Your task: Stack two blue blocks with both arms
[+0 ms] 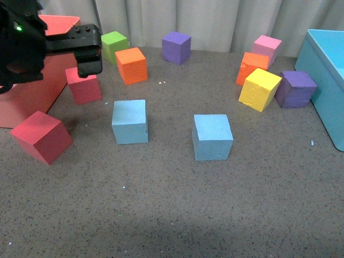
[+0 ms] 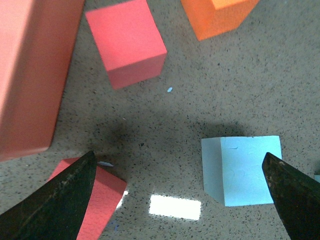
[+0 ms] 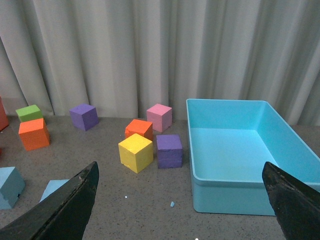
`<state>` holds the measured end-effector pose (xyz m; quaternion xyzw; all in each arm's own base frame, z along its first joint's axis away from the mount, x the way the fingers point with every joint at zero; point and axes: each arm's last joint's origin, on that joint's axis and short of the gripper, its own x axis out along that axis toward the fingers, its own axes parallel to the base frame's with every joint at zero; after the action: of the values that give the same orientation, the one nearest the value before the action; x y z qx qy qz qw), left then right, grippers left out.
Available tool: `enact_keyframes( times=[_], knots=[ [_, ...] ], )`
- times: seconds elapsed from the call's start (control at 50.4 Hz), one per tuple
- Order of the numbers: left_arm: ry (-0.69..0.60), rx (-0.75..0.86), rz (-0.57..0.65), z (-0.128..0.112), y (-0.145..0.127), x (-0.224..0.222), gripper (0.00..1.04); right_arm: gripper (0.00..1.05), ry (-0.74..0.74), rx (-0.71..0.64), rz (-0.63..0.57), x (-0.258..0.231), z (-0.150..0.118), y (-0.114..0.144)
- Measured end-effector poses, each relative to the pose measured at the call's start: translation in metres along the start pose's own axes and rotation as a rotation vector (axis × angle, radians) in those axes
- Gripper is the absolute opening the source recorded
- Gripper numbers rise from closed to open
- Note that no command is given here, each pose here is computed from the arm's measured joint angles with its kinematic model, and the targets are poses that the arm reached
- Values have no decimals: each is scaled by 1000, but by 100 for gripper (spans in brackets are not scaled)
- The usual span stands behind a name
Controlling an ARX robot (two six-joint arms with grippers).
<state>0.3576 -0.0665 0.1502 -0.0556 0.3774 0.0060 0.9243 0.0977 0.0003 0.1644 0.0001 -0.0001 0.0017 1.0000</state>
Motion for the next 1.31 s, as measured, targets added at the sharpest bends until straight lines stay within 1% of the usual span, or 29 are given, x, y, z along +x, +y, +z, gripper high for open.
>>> enact_keyframes(
  times=[0.119, 0.298, 0.456, 0.635, 0.893, 0.913, 0.933, 1.111, 1.151, 1.171, 1.21, 1.31],
  knots=[
    [71, 1, -18, 1, -12, 23, 98, 95, 0, 0, 0, 0, 0, 0],
    [158, -12, -17, -1, -29, 39, 98, 95, 0, 0, 0, 0, 0, 0],
    [207, -45, -49, -8, -37, 47, 98, 95, 0, 0, 0, 0, 0, 0],
    [250, -51, -50, -12, -52, 56, 98, 95, 0, 0, 0, 0, 0, 0],
    [303, -13, -36, -17, -65, 68, 98, 95, 0, 0, 0, 0, 0, 0],
    [343, 6, -10, -22, -69, 77, 98, 95, 0, 0, 0, 0, 0, 0],
    [348, 7, -8, -23, -69, 78, 98, 95, 0, 0, 0, 0, 0, 0],
    [382, -29, -9, -25, -71, 88, 98, 95, 0, 0, 0, 0, 0, 0],
    [391, -37, -8, -25, -71, 89, 96, 95, 0, 0, 0, 0, 0, 0],
    [394, -47, -7, -25, -71, 89, 92, 95, 0, 0, 0, 0, 0, 0],
    [396, -60, -7, -25, -71, 90, 89, 95, 0, 0, 0, 0, 0, 0],
    [406, -88, -16, -25, -72, 92, 75, 95, 0, 0, 0, 0, 0, 0]
  ],
)
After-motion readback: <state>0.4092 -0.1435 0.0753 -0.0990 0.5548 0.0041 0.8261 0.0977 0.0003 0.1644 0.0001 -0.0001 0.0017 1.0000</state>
